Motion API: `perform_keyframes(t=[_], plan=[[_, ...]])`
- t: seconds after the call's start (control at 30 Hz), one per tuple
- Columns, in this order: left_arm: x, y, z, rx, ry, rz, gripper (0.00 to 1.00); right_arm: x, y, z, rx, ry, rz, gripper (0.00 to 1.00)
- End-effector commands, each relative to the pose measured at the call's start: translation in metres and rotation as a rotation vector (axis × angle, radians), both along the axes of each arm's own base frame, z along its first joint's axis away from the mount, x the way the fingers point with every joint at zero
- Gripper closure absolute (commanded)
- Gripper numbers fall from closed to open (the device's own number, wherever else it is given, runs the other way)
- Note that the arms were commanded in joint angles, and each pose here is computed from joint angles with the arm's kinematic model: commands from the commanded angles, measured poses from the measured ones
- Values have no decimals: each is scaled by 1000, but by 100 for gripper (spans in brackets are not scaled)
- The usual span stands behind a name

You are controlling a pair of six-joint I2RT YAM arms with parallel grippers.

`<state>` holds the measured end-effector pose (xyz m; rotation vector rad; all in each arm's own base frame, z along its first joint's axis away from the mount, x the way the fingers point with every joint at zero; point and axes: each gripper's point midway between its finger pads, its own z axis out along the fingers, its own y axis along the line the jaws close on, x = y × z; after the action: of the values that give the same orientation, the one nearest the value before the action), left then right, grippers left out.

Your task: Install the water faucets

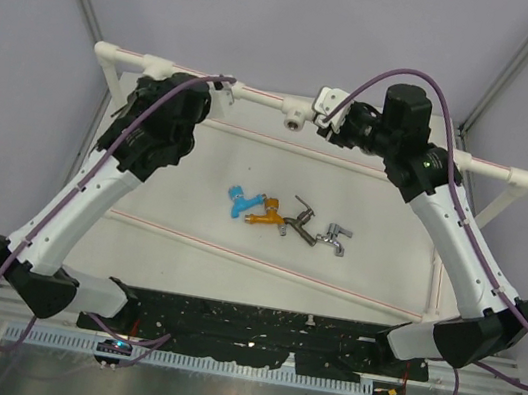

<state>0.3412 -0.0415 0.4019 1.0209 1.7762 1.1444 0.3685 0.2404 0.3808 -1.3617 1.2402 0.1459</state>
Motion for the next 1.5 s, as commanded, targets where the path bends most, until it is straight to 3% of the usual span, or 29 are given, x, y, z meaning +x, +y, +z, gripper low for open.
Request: perform_keyframes(t=[0.0, 0.07, 0.13, 0.27, 0.53, 0.63, 0.8, 0.87, 1.03, 1.1, 1.23, 1.33, 1.43, 1.47], plan=[[5, -36, 7, -44, 22, -176, 56, -11, 22, -62, 1, 258, 49, 95], [3, -32, 25, -123, -43, -157, 33, -9, 22, -62, 3, 259, 44, 95], [0, -33, 43, -220, -110, -167, 17, -6, 22, -63, 6, 260, 24, 95], [-14, -28, 82, -441, -266, -155, 2, 7, 20, -56, 34, 243, -27, 94], [-79, 7, 132, -982, -597, -136, 0, 47, 12, -30, 119, 205, -166, 94], [-113, 26, 122, -1163, -677, -141, 0, 66, 10, -30, 138, 189, -220, 94], [-150, 46, 63, -1342, -717, -134, 0, 92, 13, -21, 179, 181, -247, 92], [-161, 50, 33, -1399, -713, -136, 0, 99, 13, -15, 196, 177, -258, 85], [-182, 49, -38, -1535, -628, -125, 0, 108, 8, 18, 263, 134, -305, 48], [-187, 49, -58, -1560, -596, -110, 0, 107, 0, 31, 287, 113, -349, 39], [-197, 53, -79, -1591, -606, -132, 0, 100, -39, 62, 337, 37, -525, 27], [-197, 54, -93, -1593, -626, -146, 0, 73, -75, 96, 427, -42, -642, 24], [-196, 54, -103, -1605, -650, -163, 0, 50, -101, 96, 502, -73, -724, 23], [-195, 52, -107, -1608, -653, -171, 0, 30, -112, 114, 549, -109, -726, 9]])
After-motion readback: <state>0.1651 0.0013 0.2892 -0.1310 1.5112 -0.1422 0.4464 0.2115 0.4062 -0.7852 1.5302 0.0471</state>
